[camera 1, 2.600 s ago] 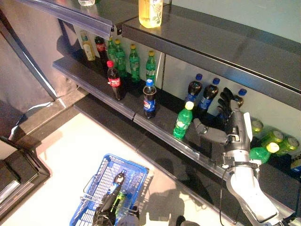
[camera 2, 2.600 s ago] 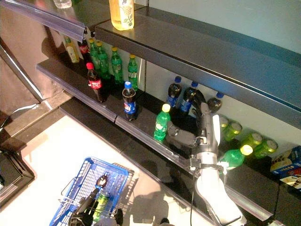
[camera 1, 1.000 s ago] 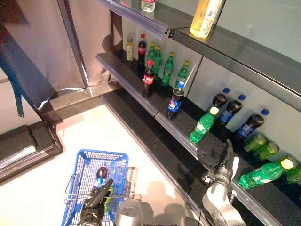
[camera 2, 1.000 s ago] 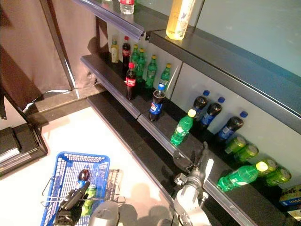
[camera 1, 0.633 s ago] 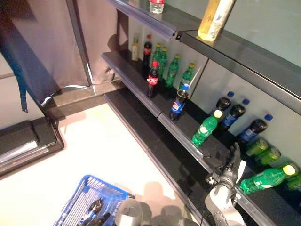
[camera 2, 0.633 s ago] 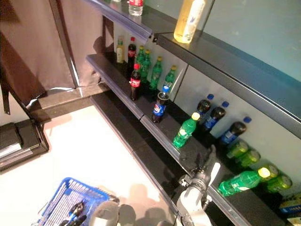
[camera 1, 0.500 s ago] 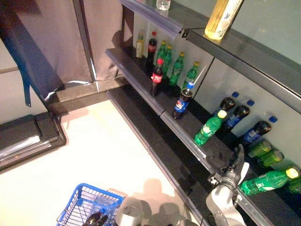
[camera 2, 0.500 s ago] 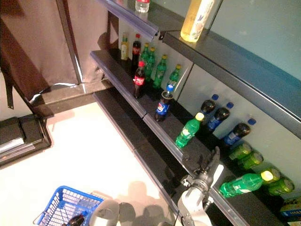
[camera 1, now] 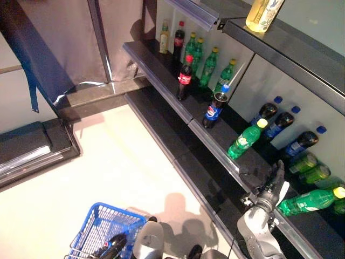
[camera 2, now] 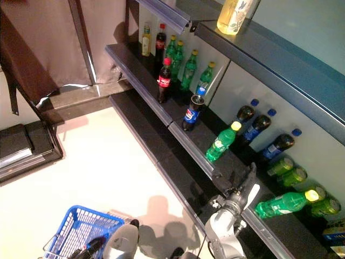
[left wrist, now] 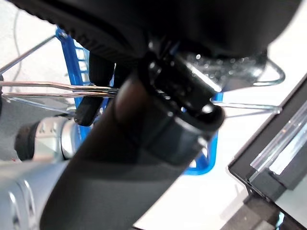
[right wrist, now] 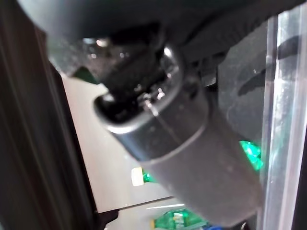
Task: Pick up the drink and place into the basket.
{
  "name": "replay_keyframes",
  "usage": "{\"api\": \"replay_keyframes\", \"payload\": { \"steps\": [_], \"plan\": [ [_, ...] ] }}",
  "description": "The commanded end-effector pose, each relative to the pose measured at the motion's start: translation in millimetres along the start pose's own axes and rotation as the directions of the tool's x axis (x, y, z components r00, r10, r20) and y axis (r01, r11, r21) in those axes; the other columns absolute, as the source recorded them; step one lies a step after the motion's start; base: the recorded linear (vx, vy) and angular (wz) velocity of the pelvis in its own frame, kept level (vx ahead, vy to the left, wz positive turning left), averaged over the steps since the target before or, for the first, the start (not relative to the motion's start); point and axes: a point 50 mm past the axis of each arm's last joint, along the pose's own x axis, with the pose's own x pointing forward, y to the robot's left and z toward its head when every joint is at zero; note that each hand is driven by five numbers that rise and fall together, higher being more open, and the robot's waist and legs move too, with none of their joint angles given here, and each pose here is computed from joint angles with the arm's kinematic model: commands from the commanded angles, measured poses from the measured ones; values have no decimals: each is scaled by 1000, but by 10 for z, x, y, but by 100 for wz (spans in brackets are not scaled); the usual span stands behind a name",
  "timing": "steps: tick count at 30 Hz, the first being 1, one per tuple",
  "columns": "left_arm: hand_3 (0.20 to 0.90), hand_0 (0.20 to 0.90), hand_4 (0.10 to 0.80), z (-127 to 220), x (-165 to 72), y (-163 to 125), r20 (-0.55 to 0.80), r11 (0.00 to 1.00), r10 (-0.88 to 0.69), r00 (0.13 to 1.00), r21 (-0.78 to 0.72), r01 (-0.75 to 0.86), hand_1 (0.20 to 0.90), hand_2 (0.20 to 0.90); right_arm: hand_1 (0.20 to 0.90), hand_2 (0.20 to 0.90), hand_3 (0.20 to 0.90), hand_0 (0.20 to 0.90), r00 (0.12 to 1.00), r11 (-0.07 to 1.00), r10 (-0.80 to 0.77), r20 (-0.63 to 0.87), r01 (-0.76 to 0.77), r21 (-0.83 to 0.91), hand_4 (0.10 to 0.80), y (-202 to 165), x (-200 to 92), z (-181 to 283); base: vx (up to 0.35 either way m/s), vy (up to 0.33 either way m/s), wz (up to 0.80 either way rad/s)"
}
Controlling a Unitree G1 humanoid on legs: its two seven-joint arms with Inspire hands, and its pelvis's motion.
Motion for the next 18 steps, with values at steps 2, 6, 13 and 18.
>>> {"api": "replay_keyframes", "payload": {
  "steps": [2, 6, 13, 18],
  "plan": [
    [200, 300, 100, 188, -123, -683, 145, 948, -318, 937, 48, 314, 300, 300, 900, 900, 900, 900, 907, 980, 111, 407, -168, 107, 800, 135, 83, 797, -101, 75, -12],
    [200, 300, 100, 137, -155, -693, 138, 956, -292, 946, 0, 294, 300, 300, 900, 900, 900, 900, 870, 963, 202, 449, -259, 69, 800, 100, -26, 891, -104, 65, -12],
    [200, 300, 100, 75, -214, -702, 141, 965, -236, 961, -83, 249, 300, 300, 900, 900, 900, 900, 818, 915, 373, 437, -403, -26, 800, -16, -183, 919, -175, 35, -15],
    [200, 300, 100, 55, -189, -724, 133, 969, -201, 971, -121, 217, 300, 300, 900, 900, 900, 900, 814, 876, 468, 344, -478, -58, 800, -89, -238, 817, -155, -25, -17]
  ]
}}
